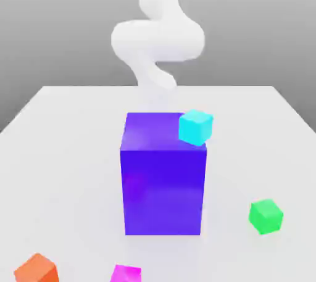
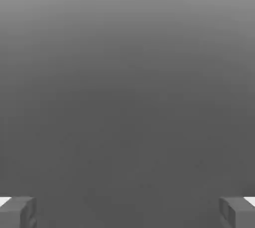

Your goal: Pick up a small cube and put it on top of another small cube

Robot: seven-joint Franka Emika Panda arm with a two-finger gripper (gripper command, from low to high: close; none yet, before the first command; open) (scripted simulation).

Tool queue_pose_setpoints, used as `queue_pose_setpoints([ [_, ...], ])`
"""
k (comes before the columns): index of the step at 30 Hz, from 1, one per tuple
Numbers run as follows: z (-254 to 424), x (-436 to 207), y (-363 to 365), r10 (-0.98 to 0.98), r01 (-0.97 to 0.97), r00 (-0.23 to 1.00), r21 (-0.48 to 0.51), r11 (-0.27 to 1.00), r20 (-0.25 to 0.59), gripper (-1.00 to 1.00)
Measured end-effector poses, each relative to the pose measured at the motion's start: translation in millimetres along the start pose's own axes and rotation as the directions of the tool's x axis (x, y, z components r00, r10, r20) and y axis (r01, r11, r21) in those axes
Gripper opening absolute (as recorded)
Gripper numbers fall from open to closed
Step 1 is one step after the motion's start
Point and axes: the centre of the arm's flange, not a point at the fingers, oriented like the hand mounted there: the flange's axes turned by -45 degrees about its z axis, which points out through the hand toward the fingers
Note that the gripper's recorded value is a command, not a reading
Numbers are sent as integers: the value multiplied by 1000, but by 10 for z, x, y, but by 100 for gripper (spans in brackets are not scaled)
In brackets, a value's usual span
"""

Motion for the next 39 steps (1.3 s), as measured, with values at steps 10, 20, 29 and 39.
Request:
queue_pose_setpoints([
  [10,1470,-132,180,-304,272,940,197,942,153,0],
  [20,2810,-647,236,-581,483,785,378,790,213,0],
  [29,3780,-1343,308,-792,623,571,514,589,215,0],
  [39,4503,-2188,525,-952,706,252,639,305,176,0],
])
